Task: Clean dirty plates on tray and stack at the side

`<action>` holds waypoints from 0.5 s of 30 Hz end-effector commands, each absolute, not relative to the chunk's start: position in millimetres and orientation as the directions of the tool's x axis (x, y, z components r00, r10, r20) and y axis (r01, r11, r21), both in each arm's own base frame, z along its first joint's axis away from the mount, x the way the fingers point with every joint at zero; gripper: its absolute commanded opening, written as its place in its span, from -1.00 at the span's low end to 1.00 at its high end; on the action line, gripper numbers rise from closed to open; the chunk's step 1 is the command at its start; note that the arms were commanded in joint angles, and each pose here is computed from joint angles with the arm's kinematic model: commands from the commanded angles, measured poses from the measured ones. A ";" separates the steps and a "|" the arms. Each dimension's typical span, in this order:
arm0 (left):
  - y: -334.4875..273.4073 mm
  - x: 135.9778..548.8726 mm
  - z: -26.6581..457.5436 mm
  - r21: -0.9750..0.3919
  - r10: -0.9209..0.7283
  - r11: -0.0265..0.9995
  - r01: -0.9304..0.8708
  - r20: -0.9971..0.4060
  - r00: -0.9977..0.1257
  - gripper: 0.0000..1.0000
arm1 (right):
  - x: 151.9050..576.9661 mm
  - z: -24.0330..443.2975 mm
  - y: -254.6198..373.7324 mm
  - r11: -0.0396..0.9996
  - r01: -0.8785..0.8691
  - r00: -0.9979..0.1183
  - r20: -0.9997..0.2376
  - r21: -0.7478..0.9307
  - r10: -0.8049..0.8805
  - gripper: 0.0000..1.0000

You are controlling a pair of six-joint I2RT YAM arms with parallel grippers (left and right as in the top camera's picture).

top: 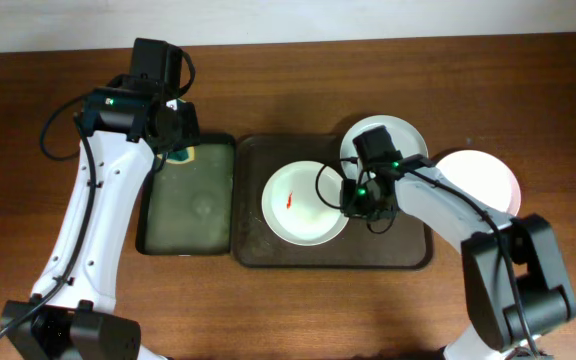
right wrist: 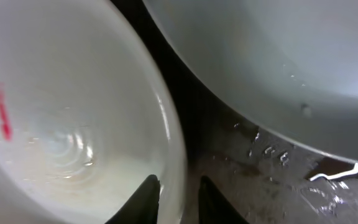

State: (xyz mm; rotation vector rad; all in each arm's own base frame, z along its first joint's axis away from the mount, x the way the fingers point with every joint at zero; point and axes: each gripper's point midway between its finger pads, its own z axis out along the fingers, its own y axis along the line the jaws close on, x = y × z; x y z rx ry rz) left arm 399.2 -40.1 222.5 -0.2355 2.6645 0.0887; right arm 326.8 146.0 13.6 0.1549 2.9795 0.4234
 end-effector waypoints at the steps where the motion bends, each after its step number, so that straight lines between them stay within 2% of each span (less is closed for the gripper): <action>1: -40.6 399.0 221.1 0.029 -0.135 0.986 -0.165 -0.447 -0.884 -1.00 | 327.7 11.2 145.9 0.957 0.081 -0.986 -0.118 0.277 0.117 -0.91; 15: -63.5 409.2 222.9 0.003 0.007 1.000 0.006 -0.438 -0.899 -1.00 | 327.9 17.2 163.7 0.926 0.059 -0.989 -0.103 0.374 0.105 -0.92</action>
